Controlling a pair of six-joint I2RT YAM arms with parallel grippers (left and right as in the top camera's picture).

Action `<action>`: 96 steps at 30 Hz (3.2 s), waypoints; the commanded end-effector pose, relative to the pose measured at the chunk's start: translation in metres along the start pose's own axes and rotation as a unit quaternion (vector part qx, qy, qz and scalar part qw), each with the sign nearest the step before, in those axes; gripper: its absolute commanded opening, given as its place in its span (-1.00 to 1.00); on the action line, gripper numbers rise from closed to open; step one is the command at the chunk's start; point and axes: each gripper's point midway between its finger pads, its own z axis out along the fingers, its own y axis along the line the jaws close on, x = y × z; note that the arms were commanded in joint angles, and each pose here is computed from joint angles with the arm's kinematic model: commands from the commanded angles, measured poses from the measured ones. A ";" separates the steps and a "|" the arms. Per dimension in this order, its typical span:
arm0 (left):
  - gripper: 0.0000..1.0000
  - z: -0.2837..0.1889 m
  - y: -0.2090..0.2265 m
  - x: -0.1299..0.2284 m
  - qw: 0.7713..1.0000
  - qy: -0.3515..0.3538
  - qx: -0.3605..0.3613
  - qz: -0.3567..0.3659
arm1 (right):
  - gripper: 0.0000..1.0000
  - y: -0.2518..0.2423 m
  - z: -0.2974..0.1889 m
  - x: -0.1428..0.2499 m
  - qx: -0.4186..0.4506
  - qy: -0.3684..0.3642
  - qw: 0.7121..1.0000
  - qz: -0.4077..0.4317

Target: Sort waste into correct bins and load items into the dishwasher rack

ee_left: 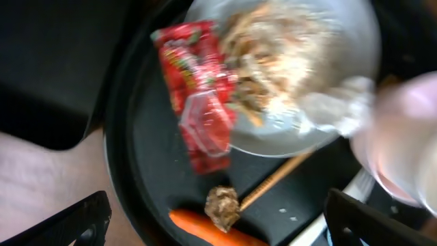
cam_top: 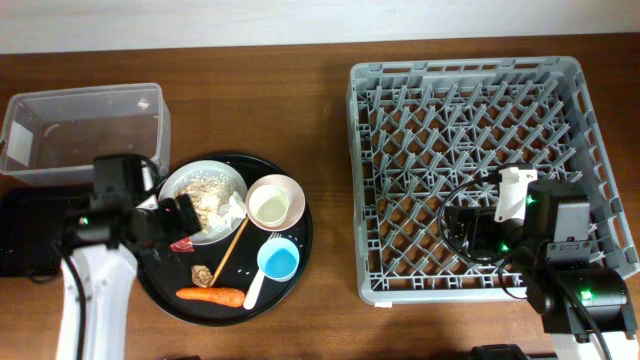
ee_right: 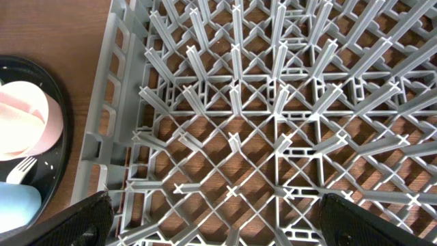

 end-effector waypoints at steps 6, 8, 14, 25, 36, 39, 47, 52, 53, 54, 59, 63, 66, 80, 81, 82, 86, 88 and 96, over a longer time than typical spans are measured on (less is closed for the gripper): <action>0.96 0.094 0.021 0.014 0.982 0.158 -0.019 -0.107 | 0.97 0.002 -0.005 -0.007 -0.001 -0.010 1.000 -0.002; 0.64 0.108 0.017 0.018 0.978 0.177 -0.011 -0.109 | 0.97 0.002 -0.005 -0.007 -0.001 -0.010 1.000 -0.002; -0.28 0.104 0.007 0.004 0.980 0.163 0.017 -0.112 | 0.97 0.002 -0.005 -0.007 -0.001 -0.010 1.000 -0.002; -0.99 -0.018 0.002 -0.122 0.991 -0.091 0.039 -0.087 | 0.97 0.002 -0.003 -0.007 -0.001 -0.005 1.000 -0.002; -0.11 0.036 0.030 -0.198 0.976 -0.187 -0.049 -0.103 | 0.97 0.001 0.005 -0.002 0.000 0.015 1.000 0.001; -0.07 0.012 0.013 -0.196 0.978 -0.187 0.001 -0.095 | 0.97 0.001 0.005 -0.002 0.000 0.015 1.000 0.001; 0.14 0.009 -0.060 -0.048 0.994 0.060 0.090 0.011 | 0.97 0.001 0.005 -0.002 0.000 0.016 1.000 0.001; 0.15 0.059 -0.067 0.006 0.989 0.125 0.061 0.050 | 0.97 0.000 0.005 -0.002 0.000 0.016 1.000 0.001; 0.15 0.070 -0.068 0.013 0.988 0.133 0.060 0.054 | 0.97 0.000 0.005 -0.002 0.000 0.016 1.000 0.001; 0.15 0.081 -0.069 0.019 0.987 0.135 0.060 0.057 | 0.97 0.000 0.005 -0.002 0.001 0.016 1.000 0.001; -0.08 0.102 -0.069 0.027 0.985 0.154 0.055 0.058 | 0.97 0.000 0.005 -0.002 0.000 0.016 1.000 0.001; -0.07 0.107 -0.084 0.031 0.982 0.149 0.058 0.104 | 0.97 0.000 0.005 -0.002 0.001 0.016 1.000 0.001; -0.07 0.109 -0.089 0.028 0.982 0.129 0.037 0.131 | 0.97 0.000 0.005 -0.002 0.001 0.016 1.000 0.001; -0.66 0.122 -0.091 0.005 0.987 0.079 0.014 0.139 | 0.97 0.000 0.005 -0.002 0.001 0.016 1.000 0.001; -0.78 0.122 -0.091 0.005 0.987 0.079 0.014 0.139 | 0.97 0.000 0.005 -0.002 0.001 0.016 1.000 0.001; -0.93 0.122 -0.091 0.005 0.987 0.078 0.014 0.139 | 0.97 0.000 0.005 -0.002 0.001 0.016 1.000 0.001; -0.99 0.121 -0.092 0.003 0.987 0.075 0.015 0.138 | 0.97 0.000 0.005 -0.002 0.000 0.016 1.000 0.001; -0.99 0.116 -0.094 -0.003 0.988 0.070 0.017 0.138 | 0.97 0.000 0.005 -0.002 0.001 0.016 1.000 0.001; -0.99 -0.009 -0.088 -0.107 0.986 -0.117 -0.021 0.116 | 0.97 0.000 0.005 -0.001 0.001 0.017 1.000 0.001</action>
